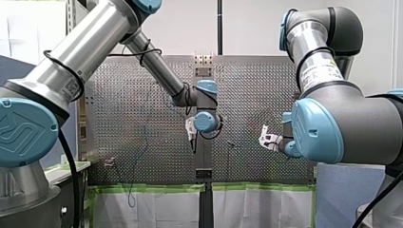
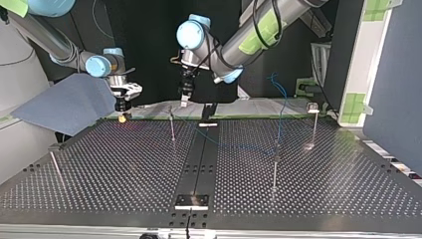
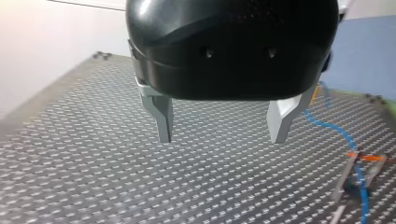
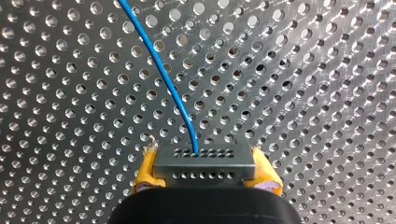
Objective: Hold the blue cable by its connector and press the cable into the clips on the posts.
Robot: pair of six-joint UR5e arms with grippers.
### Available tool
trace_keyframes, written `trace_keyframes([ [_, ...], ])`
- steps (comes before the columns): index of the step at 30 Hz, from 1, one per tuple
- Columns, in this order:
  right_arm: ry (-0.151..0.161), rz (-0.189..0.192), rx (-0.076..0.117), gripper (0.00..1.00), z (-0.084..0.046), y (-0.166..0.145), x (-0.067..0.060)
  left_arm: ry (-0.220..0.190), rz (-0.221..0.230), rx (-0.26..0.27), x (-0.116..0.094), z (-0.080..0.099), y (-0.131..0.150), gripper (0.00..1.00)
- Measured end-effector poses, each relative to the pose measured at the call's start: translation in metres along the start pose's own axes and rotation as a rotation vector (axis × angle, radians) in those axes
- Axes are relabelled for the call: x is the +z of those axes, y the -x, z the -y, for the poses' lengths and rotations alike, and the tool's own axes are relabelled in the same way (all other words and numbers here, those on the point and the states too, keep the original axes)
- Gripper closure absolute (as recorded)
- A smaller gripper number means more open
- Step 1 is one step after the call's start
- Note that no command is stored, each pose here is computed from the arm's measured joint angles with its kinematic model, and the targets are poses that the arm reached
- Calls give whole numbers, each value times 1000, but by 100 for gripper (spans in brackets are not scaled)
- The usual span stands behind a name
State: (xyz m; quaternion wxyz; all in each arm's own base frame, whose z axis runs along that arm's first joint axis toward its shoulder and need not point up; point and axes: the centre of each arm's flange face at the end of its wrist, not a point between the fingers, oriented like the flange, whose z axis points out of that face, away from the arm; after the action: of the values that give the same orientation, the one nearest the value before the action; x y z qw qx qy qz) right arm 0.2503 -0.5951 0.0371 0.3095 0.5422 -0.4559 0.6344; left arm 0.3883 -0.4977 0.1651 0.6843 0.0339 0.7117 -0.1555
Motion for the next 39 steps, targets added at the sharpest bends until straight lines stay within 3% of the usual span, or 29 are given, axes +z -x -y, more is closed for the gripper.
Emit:
trace_keyframes([
  [16,3,11,-1,100,0,1,-1,33,138,-106,-46,-13,48,0],
  [25,11,18,-13,100,-1,1,-2,33,125,-131,-78,-24,62,0],
  [34,76,41,-30,100,-7,-2,-6,25,108,-129,-111,-39,74,0],
  [39,87,41,-34,100,-7,-12,-6,27,101,-124,-128,-49,80,0],
])
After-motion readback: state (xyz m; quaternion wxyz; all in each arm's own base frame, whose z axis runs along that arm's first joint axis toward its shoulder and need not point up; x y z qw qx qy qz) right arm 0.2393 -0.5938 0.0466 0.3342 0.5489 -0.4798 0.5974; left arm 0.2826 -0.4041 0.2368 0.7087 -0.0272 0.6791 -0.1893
